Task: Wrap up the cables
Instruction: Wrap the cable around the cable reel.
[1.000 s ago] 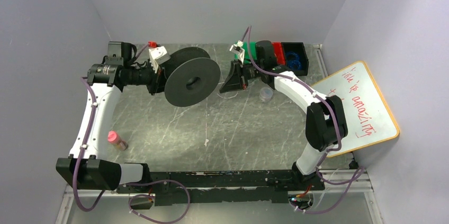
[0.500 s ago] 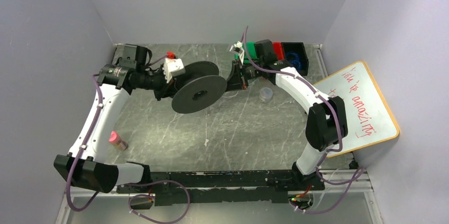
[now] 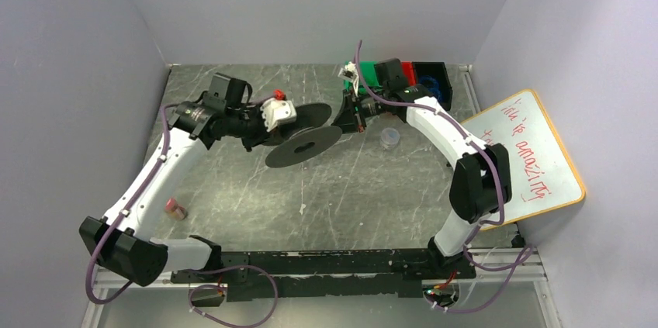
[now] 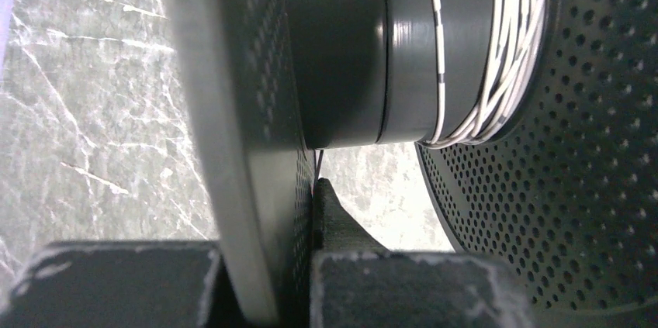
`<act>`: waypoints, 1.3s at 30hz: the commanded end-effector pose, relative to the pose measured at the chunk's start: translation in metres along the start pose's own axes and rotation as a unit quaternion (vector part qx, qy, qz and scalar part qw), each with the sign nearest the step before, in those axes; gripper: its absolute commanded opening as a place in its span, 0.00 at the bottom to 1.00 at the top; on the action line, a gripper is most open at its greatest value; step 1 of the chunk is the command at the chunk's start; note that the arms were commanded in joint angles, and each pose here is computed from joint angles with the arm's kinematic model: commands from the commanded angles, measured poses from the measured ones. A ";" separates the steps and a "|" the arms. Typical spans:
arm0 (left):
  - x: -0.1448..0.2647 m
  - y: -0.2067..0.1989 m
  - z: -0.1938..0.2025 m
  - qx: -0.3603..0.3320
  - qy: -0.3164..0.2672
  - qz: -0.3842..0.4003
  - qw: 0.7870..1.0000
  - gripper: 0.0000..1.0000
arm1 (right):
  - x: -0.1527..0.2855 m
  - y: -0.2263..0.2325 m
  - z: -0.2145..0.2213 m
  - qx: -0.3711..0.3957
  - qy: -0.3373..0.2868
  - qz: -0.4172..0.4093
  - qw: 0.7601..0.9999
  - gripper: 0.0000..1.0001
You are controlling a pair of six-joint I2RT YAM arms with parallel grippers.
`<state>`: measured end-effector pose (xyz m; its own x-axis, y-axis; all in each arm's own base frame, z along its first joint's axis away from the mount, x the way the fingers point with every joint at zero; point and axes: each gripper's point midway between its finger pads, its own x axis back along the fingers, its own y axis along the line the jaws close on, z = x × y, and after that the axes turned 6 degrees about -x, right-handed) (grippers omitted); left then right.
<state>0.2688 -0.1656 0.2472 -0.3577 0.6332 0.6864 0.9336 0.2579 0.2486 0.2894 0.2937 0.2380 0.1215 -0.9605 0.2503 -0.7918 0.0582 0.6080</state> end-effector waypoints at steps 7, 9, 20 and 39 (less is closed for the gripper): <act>-0.011 -0.006 0.039 0.014 0.127 -0.044 0.991 0.02 | 0.037 0.035 -0.056 0.099 -0.063 0.028 0.993 0.00; -0.017 -0.005 0.041 0.013 0.142 -0.053 0.988 0.02 | 0.037 0.038 -0.059 0.094 -0.071 0.027 0.993 0.00; -0.046 -0.005 0.043 0.021 0.197 -0.094 0.976 0.02 | 0.041 0.043 -0.074 0.070 -0.122 0.052 0.989 0.00; -0.062 0.001 0.052 0.042 0.245 -0.125 0.960 0.02 | 0.048 0.057 -0.088 0.070 -0.150 0.077 0.983 0.00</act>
<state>0.3083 -0.2196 0.2203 -0.5728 0.4099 0.7098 0.8130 0.3944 0.4284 0.3198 0.2730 0.2512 -0.1897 -0.9365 0.2951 -0.6668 0.3434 0.6614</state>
